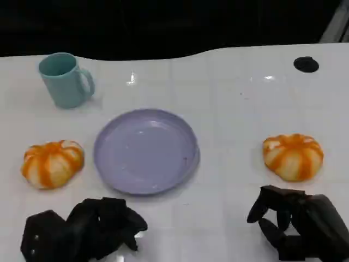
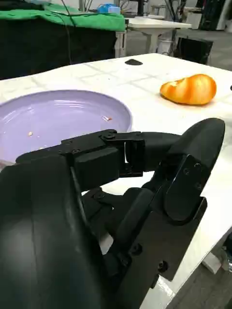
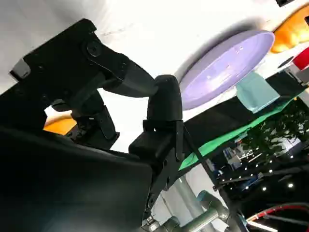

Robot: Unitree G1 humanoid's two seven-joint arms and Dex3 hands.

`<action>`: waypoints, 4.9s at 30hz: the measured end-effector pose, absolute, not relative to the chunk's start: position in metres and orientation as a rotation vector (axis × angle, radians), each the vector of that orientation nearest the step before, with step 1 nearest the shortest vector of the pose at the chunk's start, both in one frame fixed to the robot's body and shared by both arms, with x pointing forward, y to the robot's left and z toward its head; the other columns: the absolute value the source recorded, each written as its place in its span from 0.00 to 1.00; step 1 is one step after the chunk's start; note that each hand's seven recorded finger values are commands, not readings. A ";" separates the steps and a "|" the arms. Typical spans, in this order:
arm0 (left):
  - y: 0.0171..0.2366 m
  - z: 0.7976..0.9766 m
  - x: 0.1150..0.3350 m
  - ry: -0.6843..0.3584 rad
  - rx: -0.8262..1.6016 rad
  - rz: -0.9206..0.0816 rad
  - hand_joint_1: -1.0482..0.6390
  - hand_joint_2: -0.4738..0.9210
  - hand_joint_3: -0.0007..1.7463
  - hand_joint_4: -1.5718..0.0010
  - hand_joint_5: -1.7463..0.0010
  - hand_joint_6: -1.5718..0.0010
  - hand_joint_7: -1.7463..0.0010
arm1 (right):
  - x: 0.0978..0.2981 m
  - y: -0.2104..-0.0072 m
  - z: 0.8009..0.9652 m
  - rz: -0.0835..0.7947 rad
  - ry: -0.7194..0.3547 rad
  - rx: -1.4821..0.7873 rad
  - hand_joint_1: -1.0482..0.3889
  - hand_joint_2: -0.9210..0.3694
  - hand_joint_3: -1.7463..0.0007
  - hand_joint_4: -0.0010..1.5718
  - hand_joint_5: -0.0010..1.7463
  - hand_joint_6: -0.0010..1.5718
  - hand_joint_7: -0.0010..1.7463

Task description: Grasp the bread from the table and place it into the plate.

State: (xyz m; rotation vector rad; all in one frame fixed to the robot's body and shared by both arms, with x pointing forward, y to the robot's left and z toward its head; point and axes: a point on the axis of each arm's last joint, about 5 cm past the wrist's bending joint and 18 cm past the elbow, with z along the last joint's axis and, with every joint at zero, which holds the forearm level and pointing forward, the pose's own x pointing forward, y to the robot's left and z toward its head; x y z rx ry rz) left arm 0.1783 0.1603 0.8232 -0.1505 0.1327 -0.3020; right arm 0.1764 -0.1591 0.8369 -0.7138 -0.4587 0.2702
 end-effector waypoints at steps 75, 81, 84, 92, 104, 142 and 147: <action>0.161 0.822 0.181 0.124 -0.144 -0.305 0.00 0.94 0.00 0.43 0.15 0.13 0.65 | 0.210 -0.183 0.875 0.150 -0.318 -1.082 0.30 0.00 0.95 0.04 0.05 0.11 0.00; 0.161 0.822 0.182 0.123 -0.144 -0.306 0.01 0.94 0.00 0.43 0.15 0.13 0.65 | 0.227 -0.182 0.886 0.173 -0.269 -1.144 0.32 0.00 0.98 0.02 0.06 0.10 0.00; 0.160 0.822 0.182 0.123 -0.144 -0.306 0.01 0.94 0.00 0.43 0.15 0.13 0.65 | 0.234 -0.180 0.889 0.197 -0.225 -1.181 0.35 0.03 1.00 0.03 0.08 0.12 0.01; 0.159 0.822 0.182 0.122 -0.146 -0.309 0.00 0.94 0.00 0.43 0.15 0.13 0.65 | 0.252 -0.175 0.890 0.255 -0.126 -1.266 0.45 0.07 1.00 0.06 0.10 0.15 0.01; 0.158 0.823 0.180 0.118 -0.150 -0.311 0.00 0.94 0.00 0.43 0.14 0.12 0.65 | 0.268 -0.172 0.880 0.323 0.016 -1.326 0.49 0.06 1.00 0.07 0.09 0.17 0.01; 0.156 0.824 0.179 0.119 -0.140 -0.307 0.00 0.94 0.00 0.43 0.15 0.12 0.66 | 0.278 -0.163 0.862 0.120 -0.322 -1.139 0.73 0.44 0.33 0.60 1.00 0.52 0.92; 0.156 0.824 0.179 0.118 -0.142 -0.307 0.00 0.94 0.00 0.43 0.15 0.12 0.66 | 0.280 -0.153 0.873 0.132 -0.449 -1.070 0.71 0.50 0.25 0.62 1.00 0.53 0.94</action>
